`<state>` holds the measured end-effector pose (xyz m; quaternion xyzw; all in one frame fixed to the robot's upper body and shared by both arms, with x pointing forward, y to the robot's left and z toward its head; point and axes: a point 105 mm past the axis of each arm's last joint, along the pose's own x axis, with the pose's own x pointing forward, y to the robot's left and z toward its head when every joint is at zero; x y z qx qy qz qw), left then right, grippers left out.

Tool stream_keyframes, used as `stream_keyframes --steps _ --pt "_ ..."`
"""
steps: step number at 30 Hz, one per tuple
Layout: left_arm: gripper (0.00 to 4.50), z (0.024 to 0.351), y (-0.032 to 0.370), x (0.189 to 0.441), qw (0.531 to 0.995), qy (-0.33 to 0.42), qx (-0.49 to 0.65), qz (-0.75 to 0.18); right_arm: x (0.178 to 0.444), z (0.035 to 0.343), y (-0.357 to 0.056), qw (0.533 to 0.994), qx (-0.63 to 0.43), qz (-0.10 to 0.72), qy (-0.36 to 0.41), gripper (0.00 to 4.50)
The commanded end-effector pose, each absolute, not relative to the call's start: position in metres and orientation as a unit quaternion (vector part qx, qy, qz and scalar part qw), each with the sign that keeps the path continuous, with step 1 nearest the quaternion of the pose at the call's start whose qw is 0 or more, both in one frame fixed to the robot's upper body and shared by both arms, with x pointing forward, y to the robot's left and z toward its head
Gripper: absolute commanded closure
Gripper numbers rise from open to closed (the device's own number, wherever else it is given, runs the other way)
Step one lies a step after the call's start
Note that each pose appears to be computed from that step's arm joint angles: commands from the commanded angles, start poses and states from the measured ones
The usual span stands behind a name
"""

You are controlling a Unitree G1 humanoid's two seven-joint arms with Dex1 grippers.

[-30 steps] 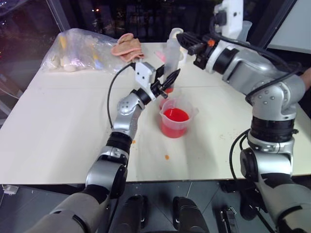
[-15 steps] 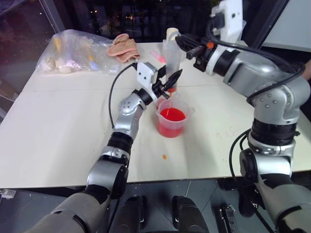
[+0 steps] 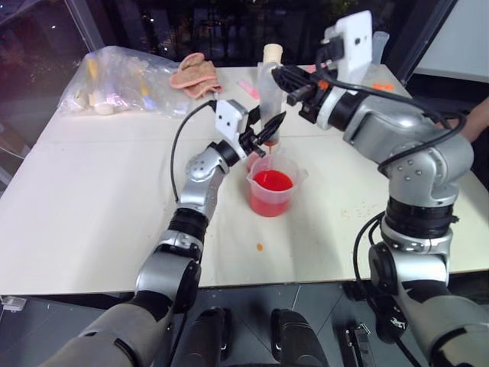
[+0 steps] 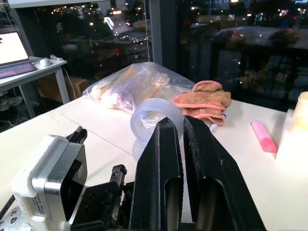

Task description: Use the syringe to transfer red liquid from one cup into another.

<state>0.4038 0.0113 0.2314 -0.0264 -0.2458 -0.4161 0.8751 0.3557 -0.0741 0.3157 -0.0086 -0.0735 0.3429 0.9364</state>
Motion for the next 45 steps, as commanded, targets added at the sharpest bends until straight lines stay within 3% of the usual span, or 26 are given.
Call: stream_keyframes --steps 1,16,19,22,31,35,39,42,45 --pt "3.03 0.283 0.014 0.397 0.856 -0.323 -0.029 -0.402 0.349 0.284 -0.046 0.913 -0.01 0.408 -0.013 4.47" --pt "3.03 0.288 0.02 0.398 0.858 -0.327 -0.027 -0.395 0.356 0.275 -0.052 0.917 0.002 0.4 0.001 4.47" --pt "3.03 0.285 0.019 0.398 0.859 -0.326 -0.021 -0.394 0.356 0.281 -0.055 0.918 0.002 0.397 -0.007 3.44" --pt "3.03 0.283 0.02 0.398 0.861 -0.323 -0.024 -0.392 0.354 0.289 -0.059 0.917 0.007 0.399 -0.014 2.02" --pt "3.03 0.282 0.019 0.399 0.862 -0.317 -0.035 -0.394 0.343 0.311 -0.087 0.924 0.003 0.38 -0.039 2.02" --pt "3.03 0.294 0.025 0.402 0.867 -0.319 -0.063 -0.378 0.321 0.315 -0.122 0.927 -0.001 0.372 -0.046 2.02" --pt "3.03 0.309 0.029 0.402 0.869 -0.314 -0.094 -0.371 0.309 0.31 -0.13 0.925 -0.003 0.377 -0.038 2.02" --pt "3.03 0.331 0.04 0.412 0.886 -0.261 -0.147 -0.353 0.31 0.301 -0.139 0.934 -0.006 0.356 -0.019 2.02" --pt "3.03 0.33 0.049 0.432 0.922 -0.143 -0.171 -0.317 0.31 0.298 -0.146 0.94 -0.007 0.342 -0.011 2.02"
